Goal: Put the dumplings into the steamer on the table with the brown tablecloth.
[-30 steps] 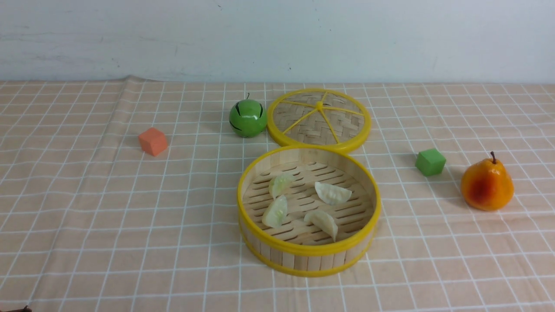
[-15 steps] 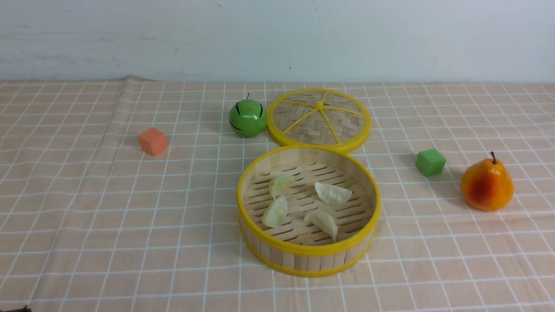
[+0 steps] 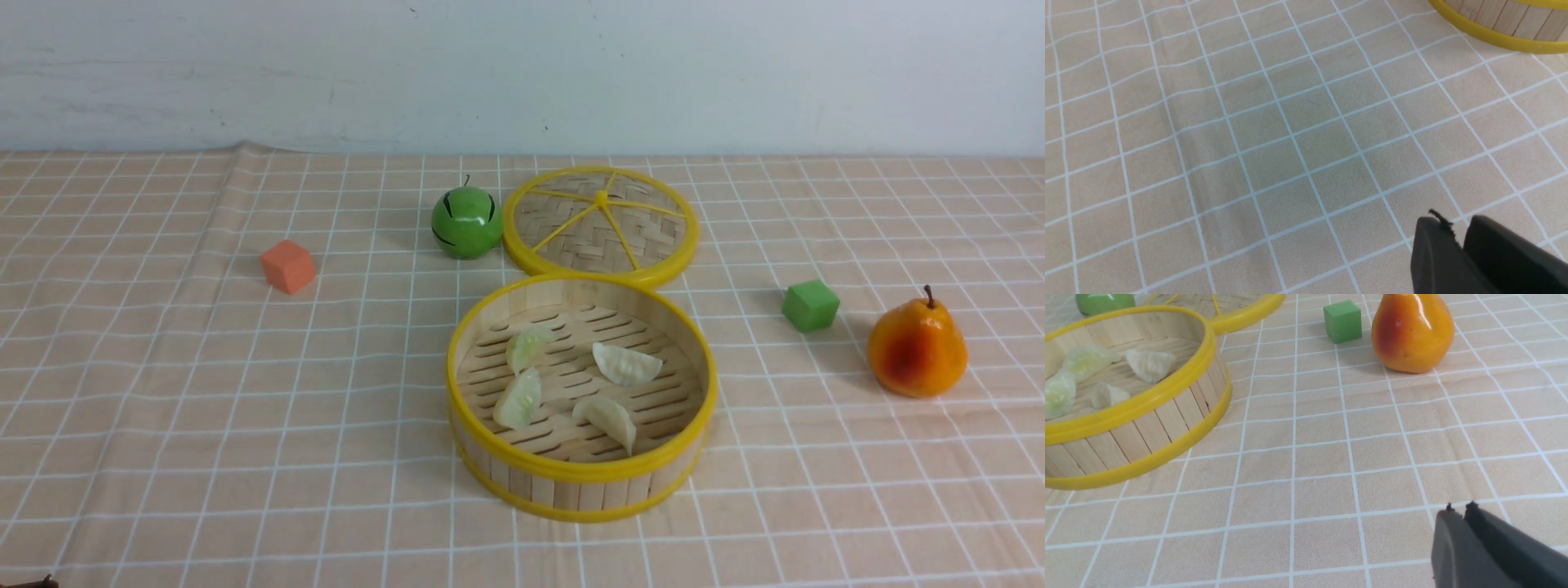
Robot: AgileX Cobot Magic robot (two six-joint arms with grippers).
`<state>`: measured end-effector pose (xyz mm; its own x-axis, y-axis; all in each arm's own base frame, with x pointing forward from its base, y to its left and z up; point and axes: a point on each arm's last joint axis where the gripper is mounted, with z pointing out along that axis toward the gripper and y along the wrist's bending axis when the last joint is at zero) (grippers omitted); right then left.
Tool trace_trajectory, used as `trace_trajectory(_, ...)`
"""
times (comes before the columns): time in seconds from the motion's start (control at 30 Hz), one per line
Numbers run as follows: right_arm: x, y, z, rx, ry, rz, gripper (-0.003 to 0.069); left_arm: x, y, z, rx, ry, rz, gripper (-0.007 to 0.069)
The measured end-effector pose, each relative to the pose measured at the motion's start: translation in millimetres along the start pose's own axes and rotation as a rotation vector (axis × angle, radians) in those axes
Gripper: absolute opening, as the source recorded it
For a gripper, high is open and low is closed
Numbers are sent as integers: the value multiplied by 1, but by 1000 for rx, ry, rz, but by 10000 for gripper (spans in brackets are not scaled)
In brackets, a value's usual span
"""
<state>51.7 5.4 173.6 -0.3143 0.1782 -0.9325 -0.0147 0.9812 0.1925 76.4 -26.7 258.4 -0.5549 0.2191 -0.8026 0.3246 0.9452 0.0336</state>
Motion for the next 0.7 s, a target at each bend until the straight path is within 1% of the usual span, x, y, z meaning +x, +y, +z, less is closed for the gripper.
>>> trace_trajectory(0.13,0,0,0,0,0,2,43,0,0,0,0,0,0,102)
trace_trajectory(0.27,0,0,0,0,0,2,48,10,1,1,-1,-20,10,108)
trace_trajectory(0.37,0,0,0,0,1,10,52,25,6,2,-32,-30,27,110)
trace_trajectory(0.43,0,0,0,0,1,16,54,36,11,0,-78,-42,18,110)
trace_trajectory(0.47,0,0,0,0,1,17,55,41,13,-3,-107,-68,11,110)
trace_trajectory(0.5,0,0,0,0,1,17,56,43,14,-3,-109,-80,7,110)
trace_trajectory(0.53,0,0,0,0,1,17,58,49,15,-5,-139,-138,-13,108)
trace_trajectory(0.6,0,0,0,0,1,19,62,55,14,-6,-153,-227,-54,96)
trace_trajectory(0.67,0,0,0,0,1,19,66,62,12,-2,-171,-306,-126,67)
trace_trajectory(0.7,0,0,0,0,2,19,67,67,12,2,-176,-313,-153,45)
